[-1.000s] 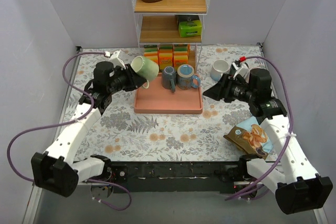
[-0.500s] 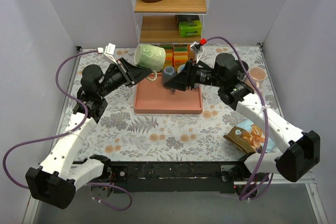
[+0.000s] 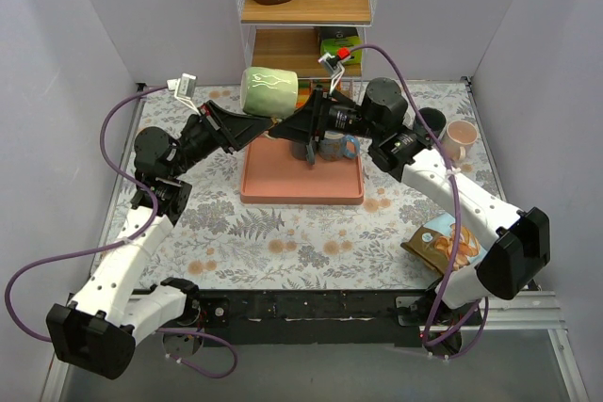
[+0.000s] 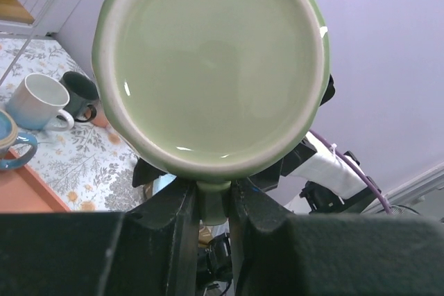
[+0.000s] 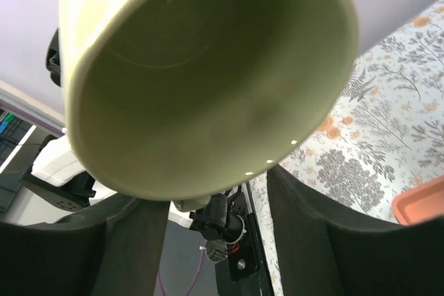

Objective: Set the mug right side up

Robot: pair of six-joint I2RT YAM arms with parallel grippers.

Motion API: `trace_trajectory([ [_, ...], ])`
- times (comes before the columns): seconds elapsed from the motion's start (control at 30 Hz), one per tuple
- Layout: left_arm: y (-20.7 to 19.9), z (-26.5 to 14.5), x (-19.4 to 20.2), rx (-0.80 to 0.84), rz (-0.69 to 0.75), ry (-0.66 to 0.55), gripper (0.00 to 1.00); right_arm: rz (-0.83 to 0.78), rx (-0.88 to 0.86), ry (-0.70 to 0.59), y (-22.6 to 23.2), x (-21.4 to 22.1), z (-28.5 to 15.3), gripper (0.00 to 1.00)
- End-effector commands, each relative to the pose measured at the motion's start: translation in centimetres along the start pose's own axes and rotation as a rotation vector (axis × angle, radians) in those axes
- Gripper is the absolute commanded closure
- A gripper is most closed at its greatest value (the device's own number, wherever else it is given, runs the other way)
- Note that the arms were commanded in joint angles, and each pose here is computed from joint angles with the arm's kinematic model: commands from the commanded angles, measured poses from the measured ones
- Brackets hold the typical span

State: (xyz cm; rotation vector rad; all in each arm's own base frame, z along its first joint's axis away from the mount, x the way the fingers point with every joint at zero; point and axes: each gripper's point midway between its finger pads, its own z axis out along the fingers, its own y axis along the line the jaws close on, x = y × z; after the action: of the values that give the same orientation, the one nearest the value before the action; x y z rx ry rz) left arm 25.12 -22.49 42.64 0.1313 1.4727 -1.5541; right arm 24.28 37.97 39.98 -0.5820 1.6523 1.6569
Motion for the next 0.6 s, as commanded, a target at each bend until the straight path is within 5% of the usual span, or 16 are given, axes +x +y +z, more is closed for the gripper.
trace_trajectory([
  [0.0,-4.2,-0.8,-1.1,0.136,0.084,-0.049,1.00,-0.042,-0.114,-0.068,3.3,-2.1,1.0,0.43],
  [0.17,-4.1,-0.8,-1.1,0.138,0.089,-0.052,1.00,-0.006,-0.152,-0.070,3.7,-1.5,1.4,0.60],
  [0.27,-3.8,-0.8,-1.1,0.127,0.087,-0.059,1.00,0.016,-0.177,-0.085,4.1,-1.5,1.5,0.78],
  [0.33,-3.6,-0.8,-1.2,0.117,0.087,-0.062,1.00,0.041,-0.188,-0.088,4.2,-1.6,1.7,0.99],
  [0.57,-2.6,-1.0,-1.4,0.063,0.087,-0.097,0.97,0.105,-0.197,-0.138,4.8,-2.1,1.7,0.99],
])
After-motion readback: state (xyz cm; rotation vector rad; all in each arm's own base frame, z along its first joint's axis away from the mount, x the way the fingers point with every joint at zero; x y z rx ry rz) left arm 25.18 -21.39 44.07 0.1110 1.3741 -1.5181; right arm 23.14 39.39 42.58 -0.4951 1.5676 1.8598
